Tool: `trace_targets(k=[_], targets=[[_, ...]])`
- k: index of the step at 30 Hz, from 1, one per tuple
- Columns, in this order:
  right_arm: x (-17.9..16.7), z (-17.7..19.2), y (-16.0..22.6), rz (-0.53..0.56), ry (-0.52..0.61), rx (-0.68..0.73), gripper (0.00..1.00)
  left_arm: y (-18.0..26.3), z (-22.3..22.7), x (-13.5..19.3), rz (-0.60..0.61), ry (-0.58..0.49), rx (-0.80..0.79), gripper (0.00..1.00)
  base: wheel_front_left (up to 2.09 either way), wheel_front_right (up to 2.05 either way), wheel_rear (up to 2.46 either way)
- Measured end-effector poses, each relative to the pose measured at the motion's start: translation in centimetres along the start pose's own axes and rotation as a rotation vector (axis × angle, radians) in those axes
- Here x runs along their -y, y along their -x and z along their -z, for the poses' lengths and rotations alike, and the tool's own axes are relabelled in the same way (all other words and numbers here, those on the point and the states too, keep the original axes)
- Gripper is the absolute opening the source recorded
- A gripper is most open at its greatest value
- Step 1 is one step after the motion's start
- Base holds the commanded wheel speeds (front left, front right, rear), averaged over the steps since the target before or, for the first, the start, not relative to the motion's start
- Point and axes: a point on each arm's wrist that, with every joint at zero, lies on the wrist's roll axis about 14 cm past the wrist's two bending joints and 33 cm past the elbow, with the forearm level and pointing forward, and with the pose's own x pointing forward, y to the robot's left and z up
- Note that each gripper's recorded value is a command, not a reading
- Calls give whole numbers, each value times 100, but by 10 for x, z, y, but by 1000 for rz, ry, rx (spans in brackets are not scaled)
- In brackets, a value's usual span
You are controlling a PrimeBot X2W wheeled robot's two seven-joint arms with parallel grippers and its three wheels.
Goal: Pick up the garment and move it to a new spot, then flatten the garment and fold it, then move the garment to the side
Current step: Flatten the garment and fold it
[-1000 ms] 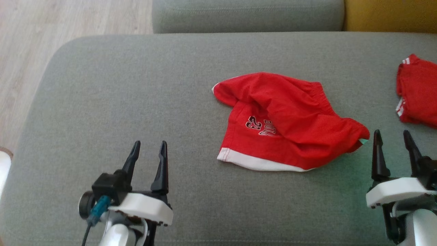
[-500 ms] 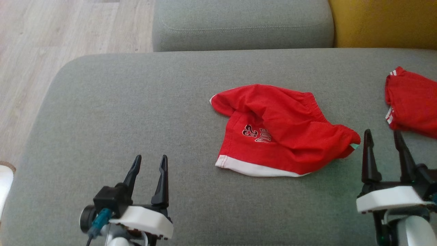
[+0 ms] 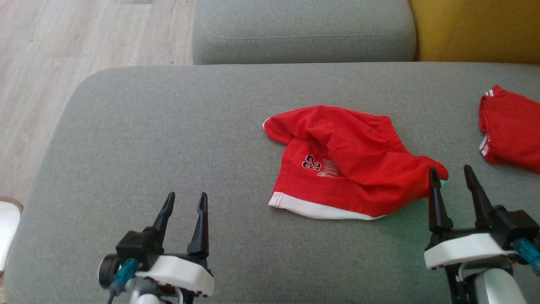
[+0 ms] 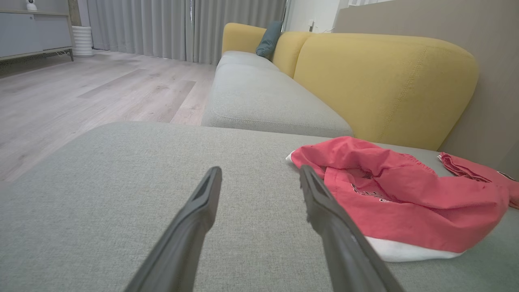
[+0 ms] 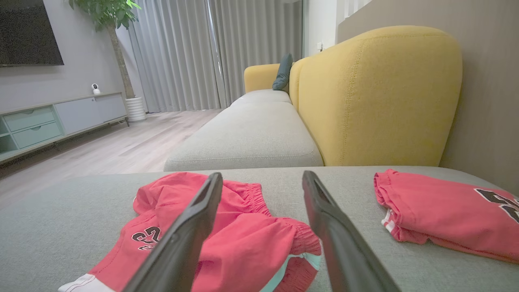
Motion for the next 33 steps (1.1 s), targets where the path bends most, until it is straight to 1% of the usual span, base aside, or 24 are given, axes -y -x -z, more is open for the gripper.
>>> trace_targets(k=[12,17,18,26,33], targets=[[-4,6,0,-13,-3,-17,100,1,1,-1,-4,0,-2,100,0,0,0],[-2,9,0,-5,-3,-24,100,0,11,6,28,-6,-35,100,0,0,0],[0,11,0,0,-3,-30,100,-2,21,15,68,-6,-68,100,0,0,0],[10,18,0,28,-3,-50,100,-25,55,64,278,-28,-216,100,0,0,0],[20,15,-6,55,11,-45,100,-36,94,86,377,-38,-351,100,0,0,0]])
